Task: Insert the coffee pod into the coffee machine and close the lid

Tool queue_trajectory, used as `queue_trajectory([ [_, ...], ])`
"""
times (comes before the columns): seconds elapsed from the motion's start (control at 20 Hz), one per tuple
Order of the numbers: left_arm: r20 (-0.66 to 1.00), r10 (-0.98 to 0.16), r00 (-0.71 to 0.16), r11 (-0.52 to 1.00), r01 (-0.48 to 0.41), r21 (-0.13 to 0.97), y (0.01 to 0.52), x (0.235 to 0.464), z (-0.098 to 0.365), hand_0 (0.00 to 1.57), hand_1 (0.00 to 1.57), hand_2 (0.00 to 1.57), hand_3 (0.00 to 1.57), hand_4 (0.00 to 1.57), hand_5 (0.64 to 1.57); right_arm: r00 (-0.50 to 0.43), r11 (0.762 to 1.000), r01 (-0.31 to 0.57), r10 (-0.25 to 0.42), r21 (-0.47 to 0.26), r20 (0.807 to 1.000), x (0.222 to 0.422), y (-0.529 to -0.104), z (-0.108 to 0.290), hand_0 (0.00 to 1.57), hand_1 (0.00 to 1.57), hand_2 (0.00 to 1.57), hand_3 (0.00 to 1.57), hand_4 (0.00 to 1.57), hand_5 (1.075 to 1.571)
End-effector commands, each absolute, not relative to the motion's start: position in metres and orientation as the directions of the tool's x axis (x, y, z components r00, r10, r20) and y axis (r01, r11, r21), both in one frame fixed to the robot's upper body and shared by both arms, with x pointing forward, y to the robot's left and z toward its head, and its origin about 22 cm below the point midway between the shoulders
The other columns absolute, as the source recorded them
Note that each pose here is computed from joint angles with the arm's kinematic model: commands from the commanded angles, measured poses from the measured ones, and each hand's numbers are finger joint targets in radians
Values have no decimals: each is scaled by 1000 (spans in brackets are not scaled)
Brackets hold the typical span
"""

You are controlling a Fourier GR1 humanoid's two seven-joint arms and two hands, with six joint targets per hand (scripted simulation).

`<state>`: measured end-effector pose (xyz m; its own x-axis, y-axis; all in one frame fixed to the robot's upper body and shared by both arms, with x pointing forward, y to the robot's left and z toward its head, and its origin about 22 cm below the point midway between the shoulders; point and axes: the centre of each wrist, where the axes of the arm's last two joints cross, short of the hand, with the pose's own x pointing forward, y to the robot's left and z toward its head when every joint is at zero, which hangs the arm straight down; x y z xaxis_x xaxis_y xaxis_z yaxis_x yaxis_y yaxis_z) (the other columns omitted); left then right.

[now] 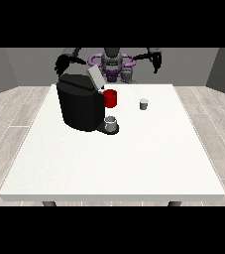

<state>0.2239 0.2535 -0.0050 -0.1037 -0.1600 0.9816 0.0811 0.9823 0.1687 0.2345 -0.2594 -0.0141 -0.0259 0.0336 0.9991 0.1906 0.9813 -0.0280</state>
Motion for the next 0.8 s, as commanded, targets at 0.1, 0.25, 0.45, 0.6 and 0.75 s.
queue_trajectory([
  [0.1, 951, -293, -98, 952, 59, 300, 274, 256, 17, 0, 0, 0, 0, 0, 1571, -68, 986, 165, 8, 3, 998, 239, -256, -11, 0, 0, 0, 0, 174, 1571],
  [0.25, 950, -312, -32, 949, 28, 313, 297, 275, 23, 0, 0, 0, 0, 0, 1571, -94, 995, 103, 8, 2, 996, 242, -239, 0, 0, 0, 0, 0, 186, 1571],
  [0.45, 948, -319, -4, 947, 48, 319, 298, 298, 22, 0, 0, 0, 0, 0, 1571, -130, 995, 100, 10, 3, 991, 259, -219, 18, 0, 0, 0, 0, 233, 1571],
  [0.6, 925, -380, 13, 924, 52, 379, 305, 302, 13, 0, 0, 0, 0, 0, 1571, -148, 996, 89, -15, 29, 989, 260, -226, 13, 0, 0, 0, 0, 281, 1571],
  [0.75, 933, -353, 66, 933, 97, 346, 295, 319, 18, 0, 0, 0, 0, 0, 1571, -105, 993, 115, 20, -8, 994, 273, -216, 19, 0, 0, 0, 0, 332, 1571],
])
